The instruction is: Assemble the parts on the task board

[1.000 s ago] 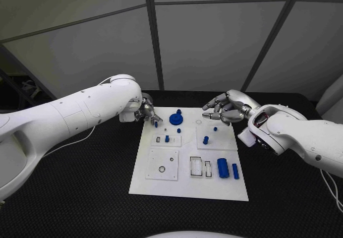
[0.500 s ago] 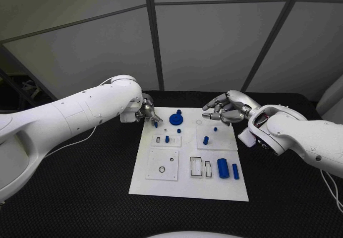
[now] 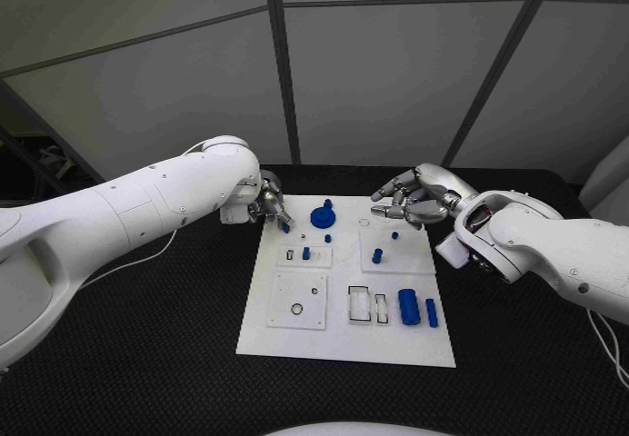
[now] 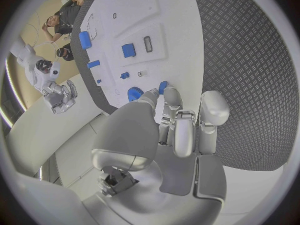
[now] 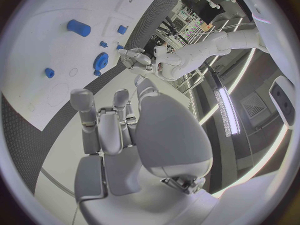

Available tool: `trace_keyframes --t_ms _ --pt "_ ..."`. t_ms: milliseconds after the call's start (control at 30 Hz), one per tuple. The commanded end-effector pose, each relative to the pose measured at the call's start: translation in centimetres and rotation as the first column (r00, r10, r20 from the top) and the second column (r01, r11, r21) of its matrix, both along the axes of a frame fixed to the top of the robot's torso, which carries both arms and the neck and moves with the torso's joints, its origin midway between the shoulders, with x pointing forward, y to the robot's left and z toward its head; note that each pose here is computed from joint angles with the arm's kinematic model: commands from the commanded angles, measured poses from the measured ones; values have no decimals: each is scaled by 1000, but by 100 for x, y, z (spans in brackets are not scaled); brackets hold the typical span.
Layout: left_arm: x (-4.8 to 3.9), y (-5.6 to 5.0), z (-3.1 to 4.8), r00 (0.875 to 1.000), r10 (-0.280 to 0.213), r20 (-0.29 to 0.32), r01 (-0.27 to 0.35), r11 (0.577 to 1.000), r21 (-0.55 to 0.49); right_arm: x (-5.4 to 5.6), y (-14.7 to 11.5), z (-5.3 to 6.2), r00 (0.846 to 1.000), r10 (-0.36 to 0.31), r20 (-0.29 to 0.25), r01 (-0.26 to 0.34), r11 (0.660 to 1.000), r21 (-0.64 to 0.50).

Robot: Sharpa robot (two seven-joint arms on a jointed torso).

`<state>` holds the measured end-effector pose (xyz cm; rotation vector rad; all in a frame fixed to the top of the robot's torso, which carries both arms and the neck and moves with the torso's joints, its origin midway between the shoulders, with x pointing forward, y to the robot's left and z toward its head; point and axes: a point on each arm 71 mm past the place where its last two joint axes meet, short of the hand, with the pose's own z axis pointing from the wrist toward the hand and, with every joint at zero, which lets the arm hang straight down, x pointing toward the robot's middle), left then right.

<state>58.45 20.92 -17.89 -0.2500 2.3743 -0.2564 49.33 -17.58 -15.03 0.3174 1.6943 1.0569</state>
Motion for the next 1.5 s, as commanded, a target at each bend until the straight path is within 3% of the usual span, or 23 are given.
trace_keyframes --t_ms 33,567,1033,1200,1500 --pt "-15 -13 1 1000 7 -19 -7 999 -33 -1 10 11 1000 8 1 -8 1000 -1" --pt "-86 115 42 997 71 -1 -70 989 -131 6 -3 9 1000 5 3 -5 1000 -1" --pt "-384 164 122 997 44 61 -33 985 -169 12 -21 6 1000 3 3 -3 1000 -3" --pt "-483 155 99 997 16 80 -4 989 -147 14 -24 5 1000 3 3 -3 1000 -3" --pt "-605 81 -38 996 -34 87 43 993 -106 14 -26 4 1000 4 2 -4 1000 -3"
